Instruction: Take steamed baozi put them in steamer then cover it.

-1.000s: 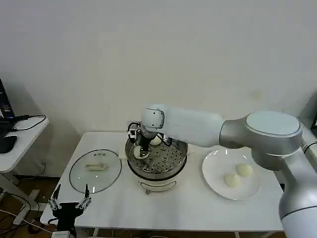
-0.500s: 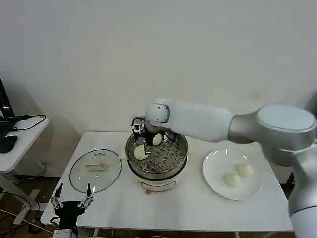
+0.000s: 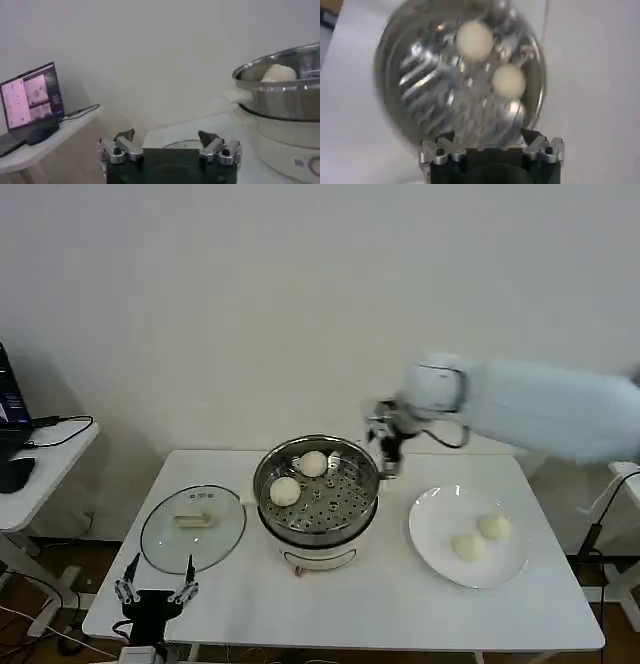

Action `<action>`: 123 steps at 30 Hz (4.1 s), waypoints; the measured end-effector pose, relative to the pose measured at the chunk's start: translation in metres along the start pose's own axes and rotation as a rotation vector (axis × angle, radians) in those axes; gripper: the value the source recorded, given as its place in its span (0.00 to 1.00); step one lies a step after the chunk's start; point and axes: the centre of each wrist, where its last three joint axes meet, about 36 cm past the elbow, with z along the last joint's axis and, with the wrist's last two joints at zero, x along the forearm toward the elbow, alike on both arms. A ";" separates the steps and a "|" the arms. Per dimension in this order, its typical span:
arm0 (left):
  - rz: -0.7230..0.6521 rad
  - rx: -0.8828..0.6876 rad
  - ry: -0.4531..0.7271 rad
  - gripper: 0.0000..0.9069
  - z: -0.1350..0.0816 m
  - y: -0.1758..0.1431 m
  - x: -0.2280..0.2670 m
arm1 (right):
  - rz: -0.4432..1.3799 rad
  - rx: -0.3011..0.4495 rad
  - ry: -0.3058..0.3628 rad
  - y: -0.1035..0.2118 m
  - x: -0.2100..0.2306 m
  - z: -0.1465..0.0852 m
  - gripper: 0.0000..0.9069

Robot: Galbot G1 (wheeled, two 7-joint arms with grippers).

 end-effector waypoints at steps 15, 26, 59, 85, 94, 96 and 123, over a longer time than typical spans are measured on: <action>0.023 -0.015 0.014 1.00 0.007 -0.008 0.010 | 0.005 -0.030 0.067 0.113 -0.003 0.147 1.00; 0.017 -0.022 0.025 1.00 0.009 -0.008 0.017 | -0.028 -0.028 0.128 0.148 -0.038 0.175 1.00; 0.003 -0.037 0.043 1.00 0.016 -0.002 0.015 | -0.142 -0.125 0.123 0.131 -0.141 0.179 1.00; -0.002 -0.032 0.041 1.00 0.014 -0.001 0.015 | -0.159 -0.166 0.143 0.127 -0.152 0.174 0.63; 0.000 -0.031 0.034 1.00 0.012 -0.001 0.015 | -0.134 -0.160 0.136 0.120 -0.121 0.179 0.63; 0.000 -0.032 0.030 1.00 0.011 -0.001 0.014 | -0.116 -0.156 0.131 0.114 -0.106 0.179 0.63; -0.021 -0.002 0.022 1.00 0.000 0.012 0.011 | 0.095 0.198 -0.037 -0.038 0.027 -0.013 0.64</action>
